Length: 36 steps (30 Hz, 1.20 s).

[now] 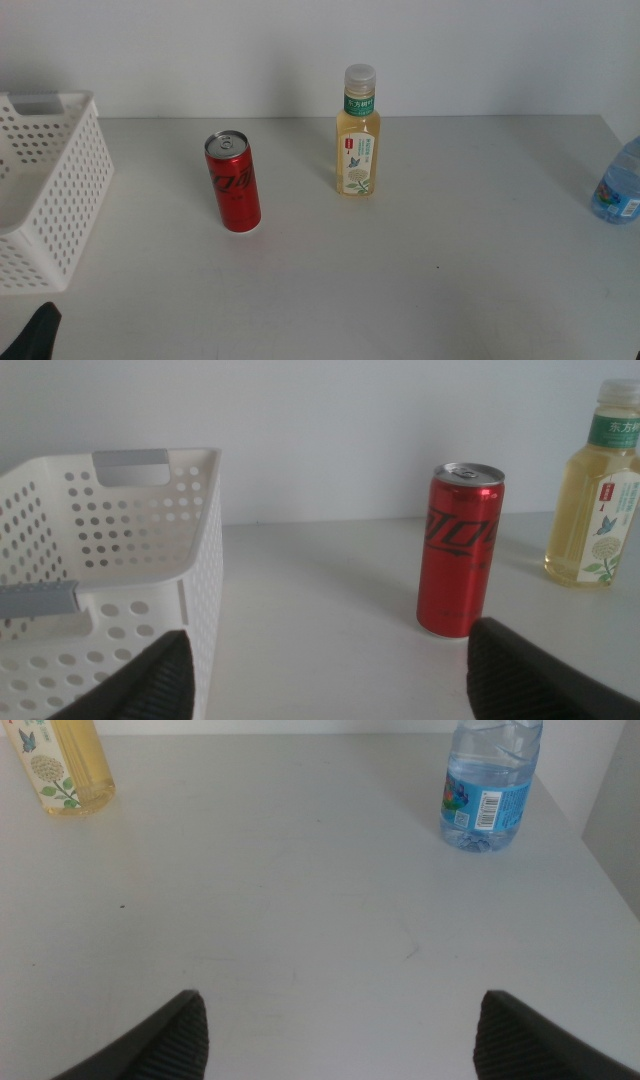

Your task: Use arms to grab the bottles and put them into the dustbin to the left of the table.

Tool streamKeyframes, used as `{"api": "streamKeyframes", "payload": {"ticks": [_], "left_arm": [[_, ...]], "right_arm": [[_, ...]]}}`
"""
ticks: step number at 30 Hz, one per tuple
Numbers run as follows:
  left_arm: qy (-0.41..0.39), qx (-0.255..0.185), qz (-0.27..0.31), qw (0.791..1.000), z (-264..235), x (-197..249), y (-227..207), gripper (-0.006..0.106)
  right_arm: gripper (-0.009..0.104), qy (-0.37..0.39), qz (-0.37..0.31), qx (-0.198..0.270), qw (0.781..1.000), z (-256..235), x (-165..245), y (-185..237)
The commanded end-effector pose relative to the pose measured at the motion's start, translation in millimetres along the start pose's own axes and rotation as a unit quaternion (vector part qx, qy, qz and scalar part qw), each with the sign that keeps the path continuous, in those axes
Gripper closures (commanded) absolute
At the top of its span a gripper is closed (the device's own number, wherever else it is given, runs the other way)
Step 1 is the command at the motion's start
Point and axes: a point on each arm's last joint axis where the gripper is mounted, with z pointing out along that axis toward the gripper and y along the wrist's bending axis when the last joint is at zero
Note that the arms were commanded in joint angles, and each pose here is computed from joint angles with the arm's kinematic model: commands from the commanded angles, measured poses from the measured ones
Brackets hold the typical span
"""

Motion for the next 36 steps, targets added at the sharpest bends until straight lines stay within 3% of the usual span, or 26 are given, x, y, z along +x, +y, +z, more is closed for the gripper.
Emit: {"api": "streamKeyframes", "payload": {"ticks": [1, 13, 36], "left_arm": [[-0.028, 0.003, -0.023, 0.999, 3, -6, 0, 0.007], [-0.039, 0.089, 0.002, 0.995, 32, -15, -16, 0.007], [-0.046, 0.078, 0.023, 0.996, 73, -6, -22, 0.007]], "right_arm": [[0.026, -0.043, -0.010, 0.003, 0.999, -2, -7, 0], [0.026, -0.043, -0.010, 0.003, 0.999, -2, -7, 0], [0.026, -0.043, -0.010, 0.003, 0.999, -2, -7, 0]]}}
